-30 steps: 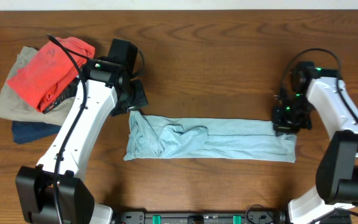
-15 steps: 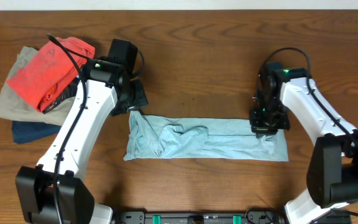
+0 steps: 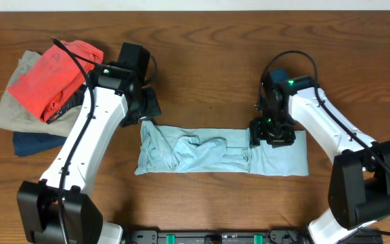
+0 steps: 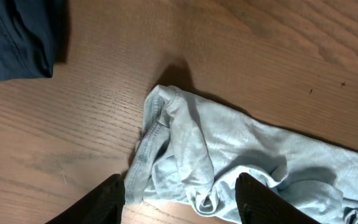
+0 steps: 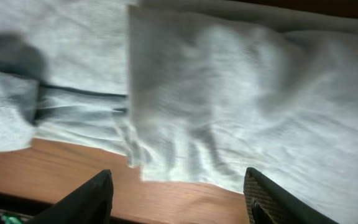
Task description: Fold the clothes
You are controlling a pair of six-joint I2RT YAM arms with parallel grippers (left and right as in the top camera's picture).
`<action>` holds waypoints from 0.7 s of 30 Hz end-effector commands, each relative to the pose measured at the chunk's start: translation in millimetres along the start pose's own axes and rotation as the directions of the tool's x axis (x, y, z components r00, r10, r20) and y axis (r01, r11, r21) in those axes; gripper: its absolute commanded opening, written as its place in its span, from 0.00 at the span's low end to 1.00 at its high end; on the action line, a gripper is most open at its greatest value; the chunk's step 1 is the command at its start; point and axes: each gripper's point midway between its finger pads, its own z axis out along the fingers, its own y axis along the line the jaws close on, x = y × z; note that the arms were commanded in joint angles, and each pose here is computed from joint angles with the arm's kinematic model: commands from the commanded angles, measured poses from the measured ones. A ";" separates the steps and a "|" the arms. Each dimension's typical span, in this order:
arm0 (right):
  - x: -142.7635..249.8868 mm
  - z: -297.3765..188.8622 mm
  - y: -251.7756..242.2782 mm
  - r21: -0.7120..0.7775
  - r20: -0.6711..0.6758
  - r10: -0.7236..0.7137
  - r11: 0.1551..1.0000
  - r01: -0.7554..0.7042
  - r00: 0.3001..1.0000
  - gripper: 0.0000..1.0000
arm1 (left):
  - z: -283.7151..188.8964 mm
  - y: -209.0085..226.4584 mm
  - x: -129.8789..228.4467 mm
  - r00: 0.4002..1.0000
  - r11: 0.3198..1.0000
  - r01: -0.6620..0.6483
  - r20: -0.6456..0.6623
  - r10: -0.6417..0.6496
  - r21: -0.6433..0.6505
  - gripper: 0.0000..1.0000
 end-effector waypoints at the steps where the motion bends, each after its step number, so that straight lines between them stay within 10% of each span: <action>1: -2.2 -6.0 7.8 -0.023 0.017 -0.009 1.000 0.010 1.000 0.65 | -2.5 1.6 -2.9 1.000 1.000 -0.006 0.009 0.006 -0.009 0.59; 21: -8.1 -35.0 -51.5 0.084 0.038 0.141 0.986 -0.143 0.989 0.61 | 52.7 15.0 52.1 0.954 0.975 -0.221 -0.204 0.220 0.021 0.84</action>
